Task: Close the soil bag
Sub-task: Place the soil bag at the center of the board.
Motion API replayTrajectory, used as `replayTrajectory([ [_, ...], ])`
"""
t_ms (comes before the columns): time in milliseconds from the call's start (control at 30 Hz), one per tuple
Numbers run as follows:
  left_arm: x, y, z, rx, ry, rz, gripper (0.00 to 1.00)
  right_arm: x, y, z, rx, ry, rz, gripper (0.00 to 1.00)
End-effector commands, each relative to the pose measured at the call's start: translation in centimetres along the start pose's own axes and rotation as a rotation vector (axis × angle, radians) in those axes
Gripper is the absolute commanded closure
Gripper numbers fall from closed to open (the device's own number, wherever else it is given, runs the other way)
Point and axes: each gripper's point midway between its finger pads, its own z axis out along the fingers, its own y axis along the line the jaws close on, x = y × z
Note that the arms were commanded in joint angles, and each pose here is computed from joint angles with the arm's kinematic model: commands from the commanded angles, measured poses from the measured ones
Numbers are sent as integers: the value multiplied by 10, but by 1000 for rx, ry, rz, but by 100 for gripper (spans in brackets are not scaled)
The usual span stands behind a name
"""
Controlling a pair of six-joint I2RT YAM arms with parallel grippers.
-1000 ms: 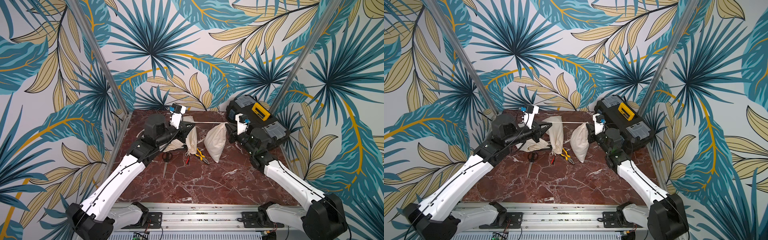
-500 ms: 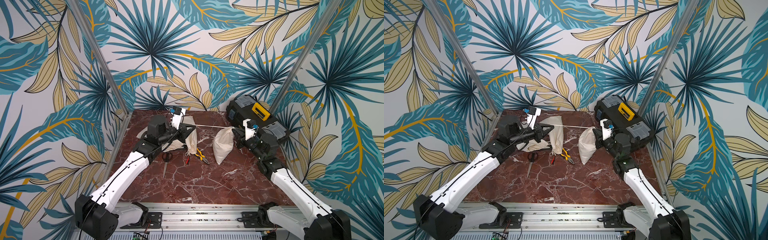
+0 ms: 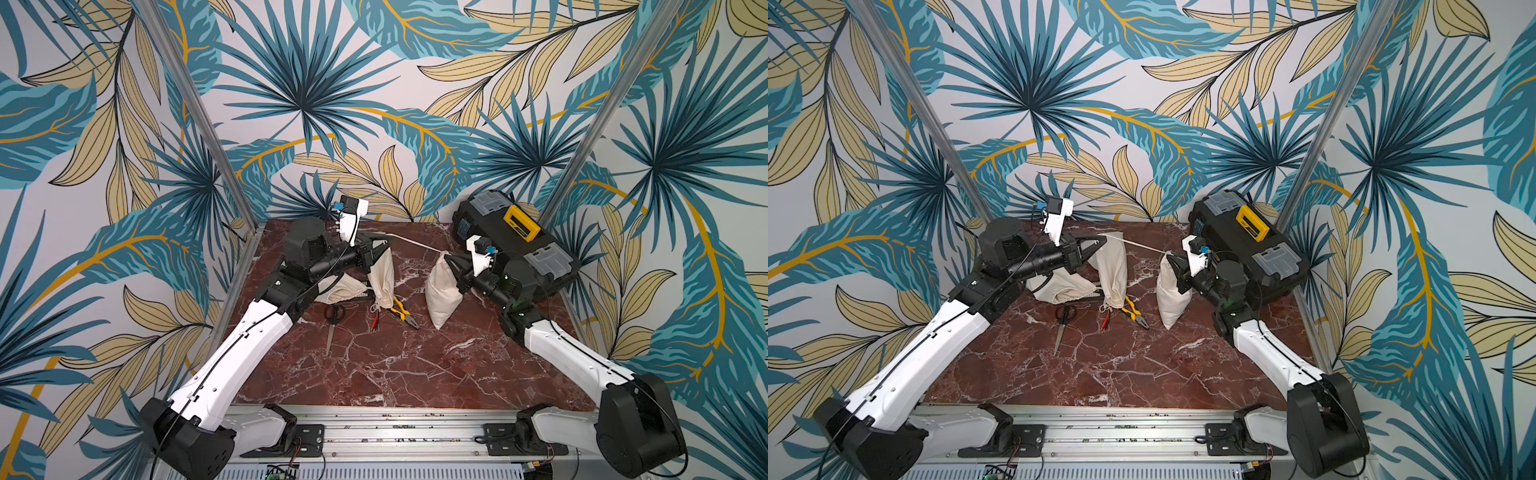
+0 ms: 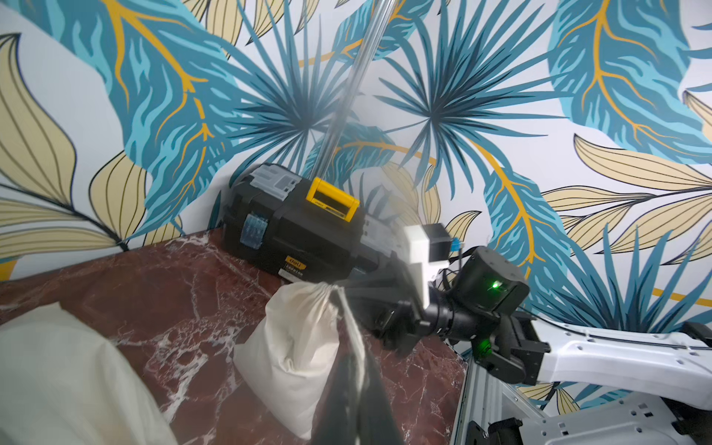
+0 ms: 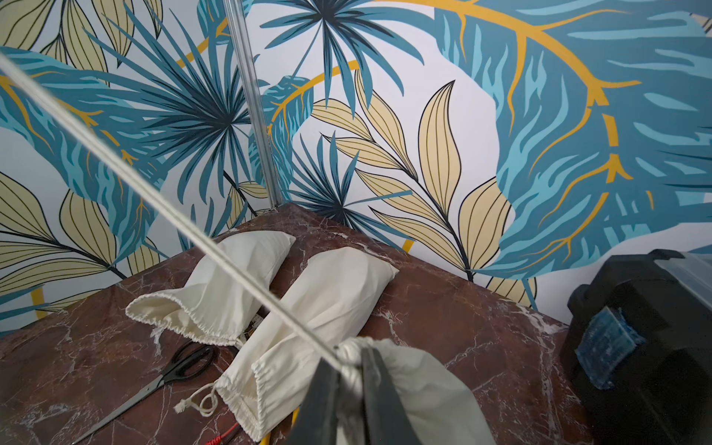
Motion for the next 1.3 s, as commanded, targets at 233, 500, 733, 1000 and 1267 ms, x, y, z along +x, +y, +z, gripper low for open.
replayTrajectory([
  [233, -73, -51, 14, 78, -169, 178, 100, 5, 20, 34, -87, 32, -12, 60],
  [500, -74, -52, 14, 73, -165, 187, 100, -9, 42, 52, -198, 34, -29, 50],
  [733, -70, -48, 19, 66, -152, 182, 100, -32, 63, 62, -265, 12, -58, 46],
  [1000, -72, -50, 17, 67, -155, 190, 100, -39, 72, 73, -305, 40, -70, 57],
  [1267, -100, -65, -22, -12, -216, 294, 100, 45, 28, 77, -115, 280, -32, 84],
])
